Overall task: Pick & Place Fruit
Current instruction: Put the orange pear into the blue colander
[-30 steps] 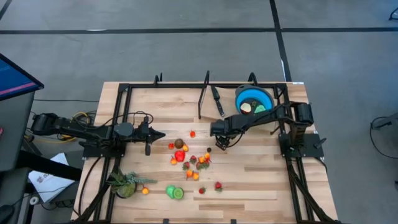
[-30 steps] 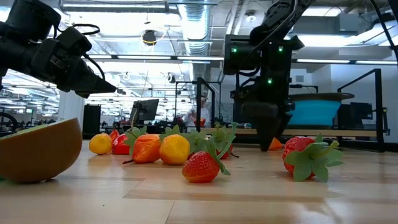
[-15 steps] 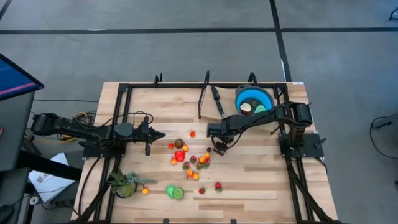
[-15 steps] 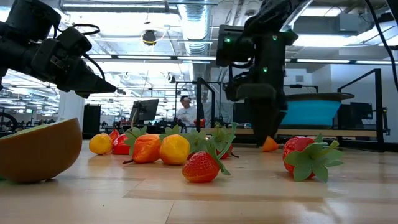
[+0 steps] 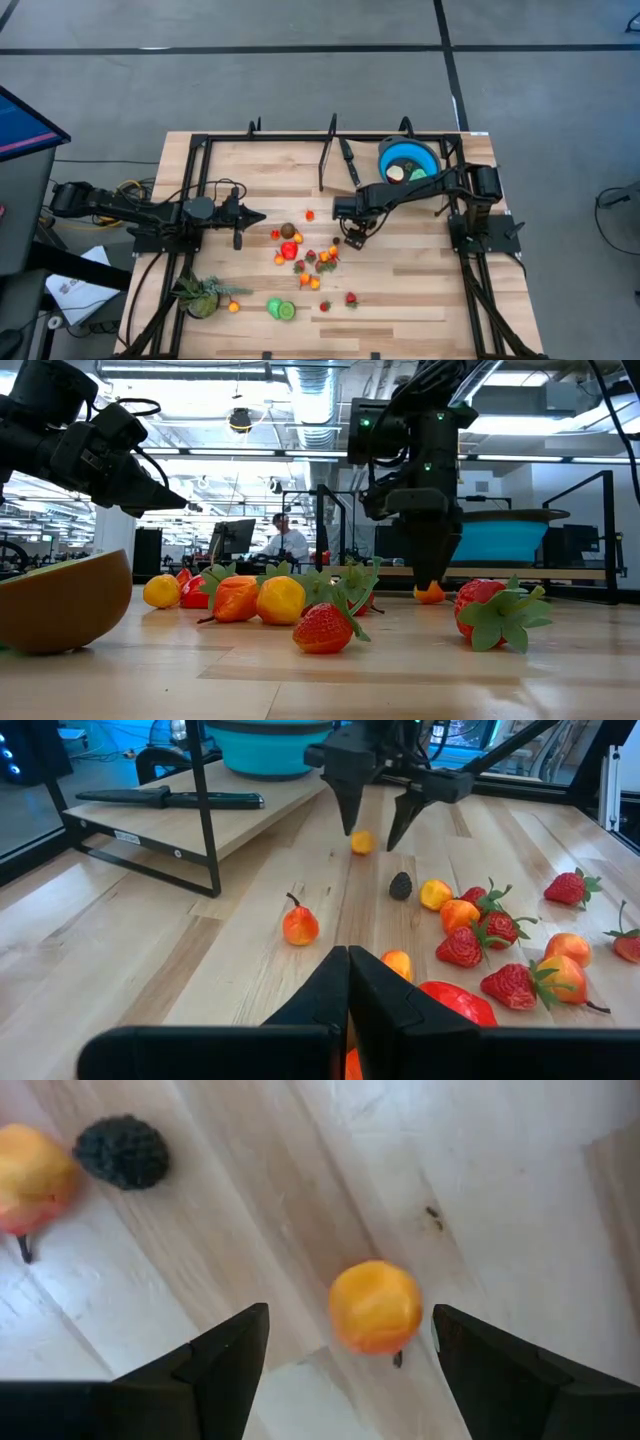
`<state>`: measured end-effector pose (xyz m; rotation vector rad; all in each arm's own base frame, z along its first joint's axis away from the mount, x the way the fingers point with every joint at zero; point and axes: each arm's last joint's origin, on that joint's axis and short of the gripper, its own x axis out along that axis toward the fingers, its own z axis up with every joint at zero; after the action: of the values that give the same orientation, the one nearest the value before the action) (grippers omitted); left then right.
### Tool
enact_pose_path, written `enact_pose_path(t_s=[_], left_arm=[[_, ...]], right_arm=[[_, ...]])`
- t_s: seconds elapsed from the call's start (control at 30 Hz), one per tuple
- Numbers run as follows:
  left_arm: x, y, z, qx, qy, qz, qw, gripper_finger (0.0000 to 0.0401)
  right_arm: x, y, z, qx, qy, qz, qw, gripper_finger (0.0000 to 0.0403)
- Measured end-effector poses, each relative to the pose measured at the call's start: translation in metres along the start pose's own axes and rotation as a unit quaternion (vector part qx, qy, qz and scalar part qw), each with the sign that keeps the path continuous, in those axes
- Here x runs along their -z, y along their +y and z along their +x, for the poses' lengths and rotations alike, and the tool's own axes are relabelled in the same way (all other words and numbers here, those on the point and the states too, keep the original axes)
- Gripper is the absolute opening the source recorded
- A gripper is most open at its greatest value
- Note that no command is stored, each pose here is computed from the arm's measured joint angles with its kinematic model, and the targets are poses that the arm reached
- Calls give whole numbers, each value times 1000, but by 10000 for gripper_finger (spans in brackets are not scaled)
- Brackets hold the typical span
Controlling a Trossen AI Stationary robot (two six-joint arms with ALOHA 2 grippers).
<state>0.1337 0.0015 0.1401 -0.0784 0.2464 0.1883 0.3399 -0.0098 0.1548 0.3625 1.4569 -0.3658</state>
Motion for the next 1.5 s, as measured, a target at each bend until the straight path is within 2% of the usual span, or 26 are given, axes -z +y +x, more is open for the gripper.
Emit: enact_pose_path(t_s=[0.33, 0.53, 0.73, 0.9, 1.27, 1.37, 1.5], left_arm=[[0, 0, 0, 0, 0, 0, 1000, 1], [0, 0, 0, 0, 0, 0, 1000, 1], [2, 0, 1, -1, 8, 2, 1000, 1], [2, 0, 1, -1, 9, 2, 1000, 1], [2, 0, 1, -1, 9, 2, 1000, 1], [2, 0, 1, -1, 9, 2, 1000, 1], [2, 0, 1, -1, 9, 2, 1000, 1]], right_arm=[[-1, 0, 4, 16, -7, -5, 1000, 276], [-1, 0, 17, 29, 16, -43, 999, 276], [-1, 0, 20, 29, 21, -50, 998, 272], [-2, 0, 21, 27, 21, -58, 998, 239], [-2, 2, 22, 19, 16, -83, 996, 117], [-2, 2, 22, 19, 17, -83, 996, 104], [-2, 3, 20, 17, 13, -85, 996, 113]])
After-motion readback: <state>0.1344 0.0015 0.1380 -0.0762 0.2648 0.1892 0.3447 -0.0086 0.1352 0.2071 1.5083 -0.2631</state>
